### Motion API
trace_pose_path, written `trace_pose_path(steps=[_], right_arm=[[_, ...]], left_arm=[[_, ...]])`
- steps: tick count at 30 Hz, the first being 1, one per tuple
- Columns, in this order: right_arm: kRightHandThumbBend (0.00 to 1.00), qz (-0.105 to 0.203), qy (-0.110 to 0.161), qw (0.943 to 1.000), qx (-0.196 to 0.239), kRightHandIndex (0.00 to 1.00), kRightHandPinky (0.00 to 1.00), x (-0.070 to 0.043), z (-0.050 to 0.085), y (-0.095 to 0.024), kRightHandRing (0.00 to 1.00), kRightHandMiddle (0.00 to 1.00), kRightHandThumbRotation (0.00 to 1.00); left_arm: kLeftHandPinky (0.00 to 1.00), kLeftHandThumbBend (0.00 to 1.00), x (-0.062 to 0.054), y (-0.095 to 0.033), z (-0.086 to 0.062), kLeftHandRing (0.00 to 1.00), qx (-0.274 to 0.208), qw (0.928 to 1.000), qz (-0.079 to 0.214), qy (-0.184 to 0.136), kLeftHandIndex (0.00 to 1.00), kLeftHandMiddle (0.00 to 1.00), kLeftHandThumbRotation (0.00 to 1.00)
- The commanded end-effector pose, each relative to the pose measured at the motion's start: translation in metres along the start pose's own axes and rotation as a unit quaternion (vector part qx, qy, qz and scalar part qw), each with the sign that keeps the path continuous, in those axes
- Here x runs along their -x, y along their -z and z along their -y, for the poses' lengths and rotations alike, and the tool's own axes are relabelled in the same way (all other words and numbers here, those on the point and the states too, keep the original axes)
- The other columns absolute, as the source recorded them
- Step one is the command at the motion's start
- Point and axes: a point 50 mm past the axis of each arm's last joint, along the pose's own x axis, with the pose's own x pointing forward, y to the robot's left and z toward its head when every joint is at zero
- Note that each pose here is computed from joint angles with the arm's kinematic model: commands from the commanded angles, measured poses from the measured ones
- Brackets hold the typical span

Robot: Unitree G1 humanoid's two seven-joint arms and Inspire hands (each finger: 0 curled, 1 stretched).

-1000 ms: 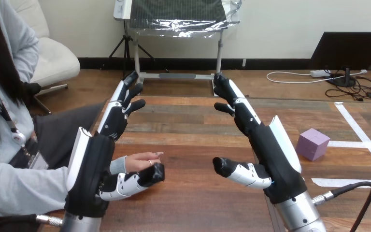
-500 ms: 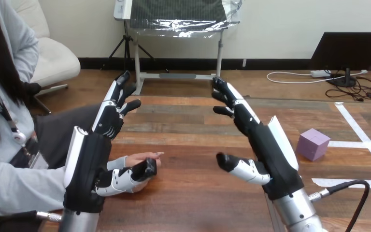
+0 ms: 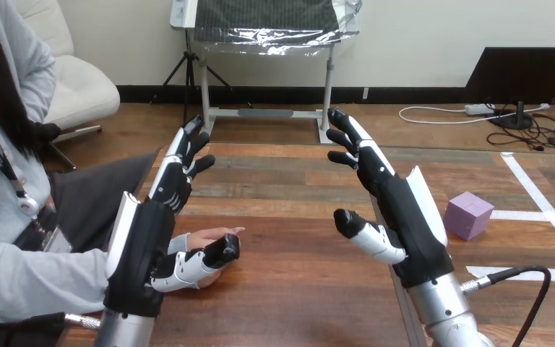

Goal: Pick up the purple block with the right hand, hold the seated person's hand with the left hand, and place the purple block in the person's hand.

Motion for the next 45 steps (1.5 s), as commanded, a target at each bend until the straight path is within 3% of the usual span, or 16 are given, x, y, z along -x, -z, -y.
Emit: trace_pose_path(steps=[1,17,29,45], right_arm=[[1.0,0.04,0.023,0.9989,0.007,0.95,0.85,-0.025,0.008,-0.007,0.92,0.95,0.89],[1.0,0.043,0.037,0.9971,0.051,0.94,0.82,-0.037,0.027,-0.008,0.88,0.92,0.89],[1.0,0.042,0.059,0.9919,0.104,0.92,0.82,-0.049,0.045,-0.014,0.89,0.89,0.84],[1.0,0.002,0.096,0.9773,0.189,0.92,0.83,-0.058,0.083,-0.017,0.92,0.91,0.81]], left_arm=[[0.88,1.0,-0.023,-0.007,-0.002,0.95,-0.01,0.9986,0.051,0.001,0.96,0.98,0.7],[0.89,1.0,-0.023,-0.009,-0.002,0.95,-0.012,0.9982,0.057,0.011,0.95,0.98,0.69],[0.9,1.0,-0.021,-0.007,-0.001,0.96,-0.004,0.9988,0.048,0.01,0.95,0.98,0.69],[0.89,1.0,-0.018,-0.006,0.0,0.95,-0.004,0.999,0.043,0.007,0.95,0.98,0.7]])
